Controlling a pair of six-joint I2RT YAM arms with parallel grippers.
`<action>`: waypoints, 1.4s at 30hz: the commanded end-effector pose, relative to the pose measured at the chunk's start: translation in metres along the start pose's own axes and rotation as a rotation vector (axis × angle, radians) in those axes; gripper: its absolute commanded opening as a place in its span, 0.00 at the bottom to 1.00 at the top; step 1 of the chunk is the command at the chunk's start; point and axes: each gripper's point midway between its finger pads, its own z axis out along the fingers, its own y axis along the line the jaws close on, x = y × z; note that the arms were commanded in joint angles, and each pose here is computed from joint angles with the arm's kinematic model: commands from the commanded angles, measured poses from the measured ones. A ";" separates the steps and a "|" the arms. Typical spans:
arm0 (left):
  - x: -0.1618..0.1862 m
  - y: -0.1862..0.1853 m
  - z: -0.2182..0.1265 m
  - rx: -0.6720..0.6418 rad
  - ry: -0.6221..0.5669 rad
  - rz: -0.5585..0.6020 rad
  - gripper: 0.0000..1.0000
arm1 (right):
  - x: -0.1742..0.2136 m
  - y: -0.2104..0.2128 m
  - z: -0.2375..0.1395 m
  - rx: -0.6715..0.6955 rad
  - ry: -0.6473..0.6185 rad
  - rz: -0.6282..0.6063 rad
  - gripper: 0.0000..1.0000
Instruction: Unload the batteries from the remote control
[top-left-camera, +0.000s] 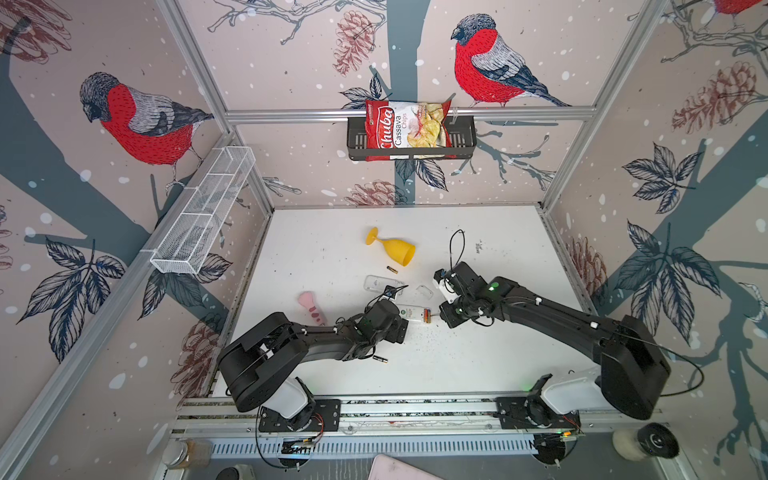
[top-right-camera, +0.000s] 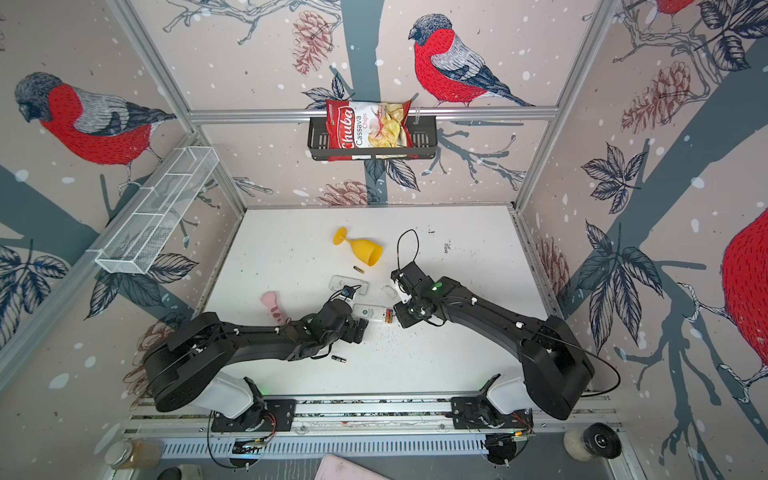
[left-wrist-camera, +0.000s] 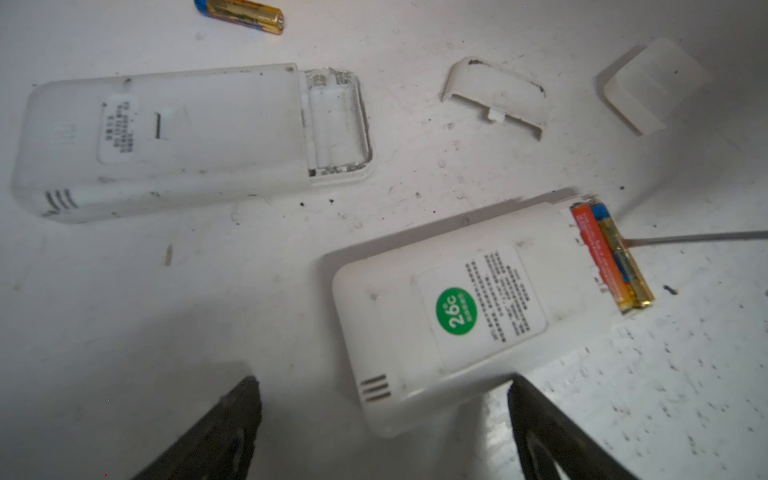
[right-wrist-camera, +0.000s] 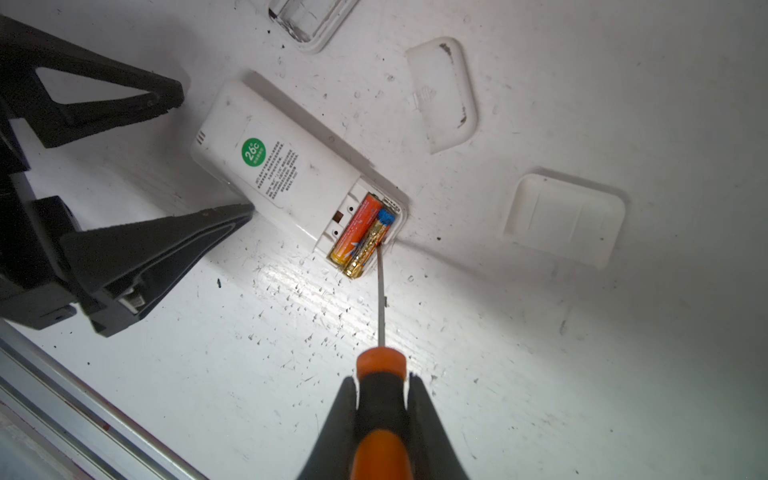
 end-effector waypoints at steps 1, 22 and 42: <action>-0.003 0.008 -0.002 -0.052 -0.009 -0.022 0.93 | -0.001 0.012 -0.001 -0.053 0.000 -0.027 0.00; -0.058 -0.001 -0.016 0.135 -0.143 -0.111 0.85 | -0.002 0.005 0.003 -0.039 -0.047 0.016 0.00; -0.038 -0.022 0.013 0.237 -0.046 -0.106 0.61 | -0.003 0.014 0.008 -0.128 -0.093 0.049 0.00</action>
